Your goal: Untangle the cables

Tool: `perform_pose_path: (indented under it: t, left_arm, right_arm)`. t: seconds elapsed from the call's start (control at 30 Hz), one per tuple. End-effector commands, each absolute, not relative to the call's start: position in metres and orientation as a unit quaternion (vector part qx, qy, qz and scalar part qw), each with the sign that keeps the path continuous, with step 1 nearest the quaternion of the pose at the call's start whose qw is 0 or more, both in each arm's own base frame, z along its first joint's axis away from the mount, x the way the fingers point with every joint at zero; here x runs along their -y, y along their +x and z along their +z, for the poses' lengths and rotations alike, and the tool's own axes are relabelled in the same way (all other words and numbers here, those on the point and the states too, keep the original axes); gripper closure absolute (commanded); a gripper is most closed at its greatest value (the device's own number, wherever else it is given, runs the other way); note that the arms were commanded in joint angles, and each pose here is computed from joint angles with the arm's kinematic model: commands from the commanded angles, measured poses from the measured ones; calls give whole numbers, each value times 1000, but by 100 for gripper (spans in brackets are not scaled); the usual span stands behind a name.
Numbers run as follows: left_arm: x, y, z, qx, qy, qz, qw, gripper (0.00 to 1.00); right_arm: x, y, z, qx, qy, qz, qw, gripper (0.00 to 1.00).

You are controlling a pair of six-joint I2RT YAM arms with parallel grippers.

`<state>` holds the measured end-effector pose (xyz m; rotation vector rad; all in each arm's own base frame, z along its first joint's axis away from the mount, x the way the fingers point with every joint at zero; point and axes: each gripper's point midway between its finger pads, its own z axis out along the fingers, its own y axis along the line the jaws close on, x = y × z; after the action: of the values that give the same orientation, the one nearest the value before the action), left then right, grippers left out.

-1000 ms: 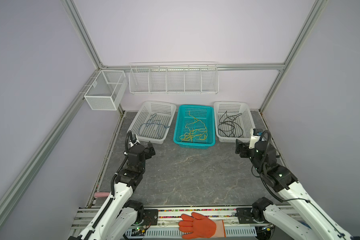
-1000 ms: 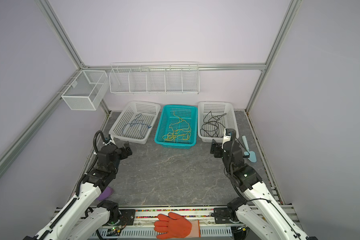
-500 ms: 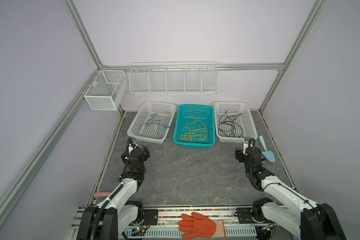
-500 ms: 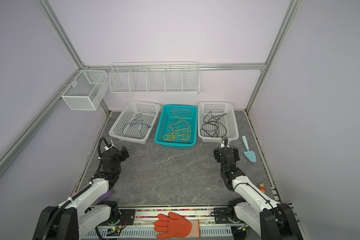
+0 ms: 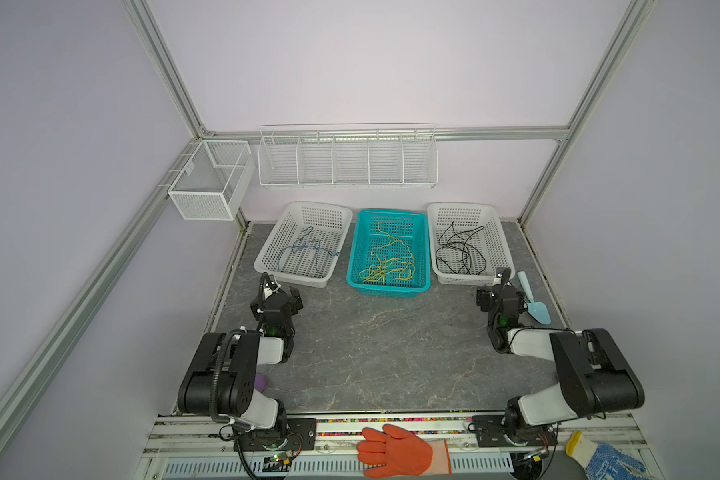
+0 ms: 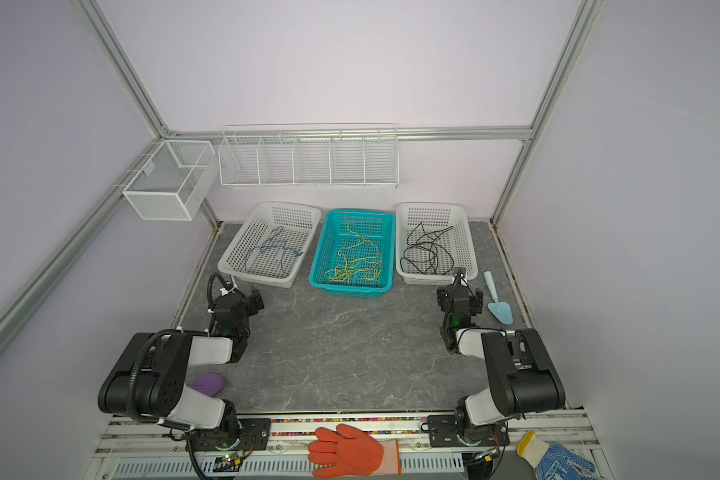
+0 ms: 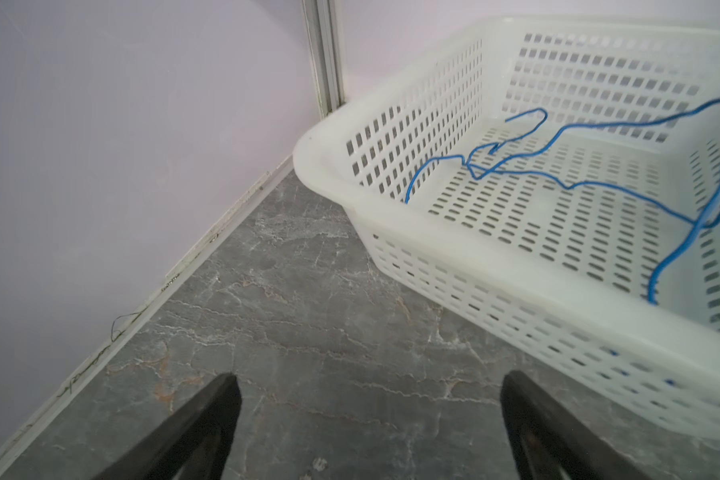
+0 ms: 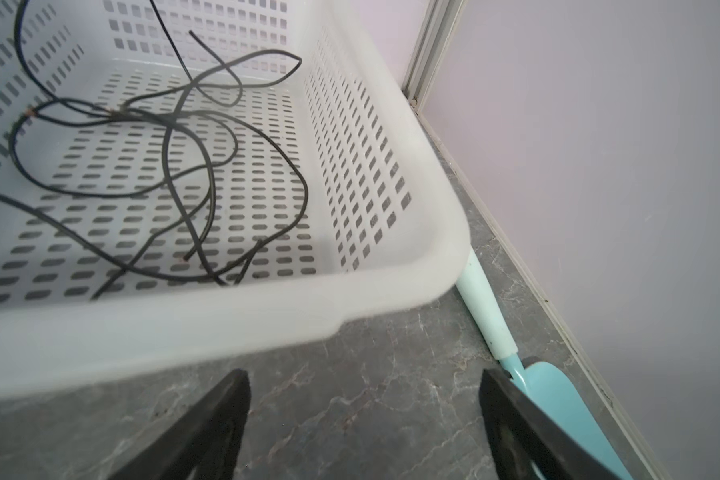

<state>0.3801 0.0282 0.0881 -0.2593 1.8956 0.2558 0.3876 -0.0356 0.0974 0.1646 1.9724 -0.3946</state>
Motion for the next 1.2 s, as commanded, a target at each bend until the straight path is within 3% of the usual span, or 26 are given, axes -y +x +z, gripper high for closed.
perform_pose_path:
  t: [0.0,1.03,1.17]
  left_arm:
    - [-30,397,119,-776,-115,104,611,2]
    - [-34,395,120,-770,-127,112,616,2]
    - [-34,395,120,-769,-127,113,616,2]
  right_arm:
    - [32,400,102,-831,69,-129,537,11]
    - [30,401,102,-834,65,-128,533,11]
    - [23,414,96,-856,41,-126,499,12]
